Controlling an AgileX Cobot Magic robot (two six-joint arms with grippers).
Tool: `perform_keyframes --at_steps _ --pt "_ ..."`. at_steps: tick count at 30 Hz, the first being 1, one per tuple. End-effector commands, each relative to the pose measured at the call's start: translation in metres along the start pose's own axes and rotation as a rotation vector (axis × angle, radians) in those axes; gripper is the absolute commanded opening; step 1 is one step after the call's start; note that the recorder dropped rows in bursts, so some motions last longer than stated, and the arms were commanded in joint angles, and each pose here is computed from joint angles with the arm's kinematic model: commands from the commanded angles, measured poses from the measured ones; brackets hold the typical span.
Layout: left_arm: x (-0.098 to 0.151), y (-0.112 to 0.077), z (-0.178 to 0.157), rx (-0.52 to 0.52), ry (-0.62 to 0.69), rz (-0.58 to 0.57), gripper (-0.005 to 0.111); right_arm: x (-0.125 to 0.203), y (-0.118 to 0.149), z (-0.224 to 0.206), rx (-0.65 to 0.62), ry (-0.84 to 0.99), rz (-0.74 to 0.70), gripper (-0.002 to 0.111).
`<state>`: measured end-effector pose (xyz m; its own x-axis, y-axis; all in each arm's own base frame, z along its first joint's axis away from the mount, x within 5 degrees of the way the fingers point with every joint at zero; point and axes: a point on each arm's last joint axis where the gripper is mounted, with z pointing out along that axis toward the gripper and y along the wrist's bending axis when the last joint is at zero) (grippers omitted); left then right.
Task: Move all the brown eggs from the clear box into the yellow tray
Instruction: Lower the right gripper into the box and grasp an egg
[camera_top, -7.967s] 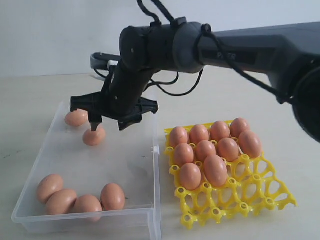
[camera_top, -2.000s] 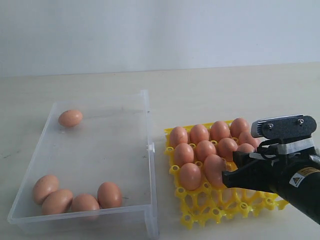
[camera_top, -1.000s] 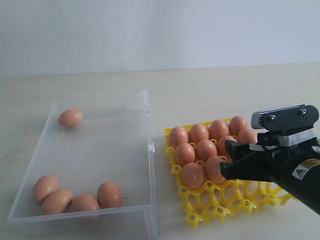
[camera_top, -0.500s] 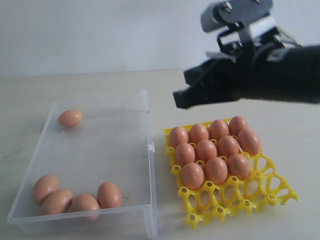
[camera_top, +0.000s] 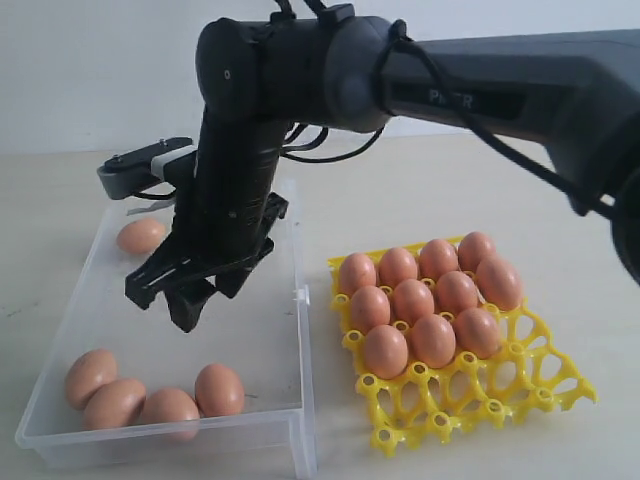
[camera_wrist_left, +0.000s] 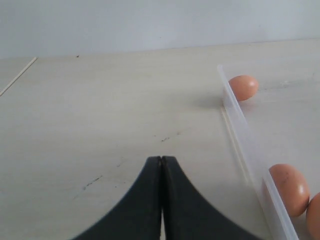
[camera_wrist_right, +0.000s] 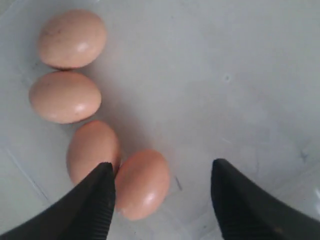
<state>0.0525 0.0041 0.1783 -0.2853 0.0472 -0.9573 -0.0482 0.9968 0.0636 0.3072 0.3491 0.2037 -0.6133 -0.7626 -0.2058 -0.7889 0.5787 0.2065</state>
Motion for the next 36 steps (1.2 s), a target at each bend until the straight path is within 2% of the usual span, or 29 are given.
perform_keyframes --at_steps 1,8,36 --pt "-0.002 0.000 0.000 -0.003 -0.005 0.004 0.000 -0.003 -0.008 0.001 0.079 0.040 0.206 0.056" --pt "-0.002 0.000 0.000 -0.003 -0.005 0.004 0.000 -0.003 0.002 0.019 0.013 0.073 0.222 0.057" --pt "-0.002 0.000 0.000 -0.003 -0.005 0.004 0.000 0.021 0.005 0.066 0.034 0.230 0.220 0.055"
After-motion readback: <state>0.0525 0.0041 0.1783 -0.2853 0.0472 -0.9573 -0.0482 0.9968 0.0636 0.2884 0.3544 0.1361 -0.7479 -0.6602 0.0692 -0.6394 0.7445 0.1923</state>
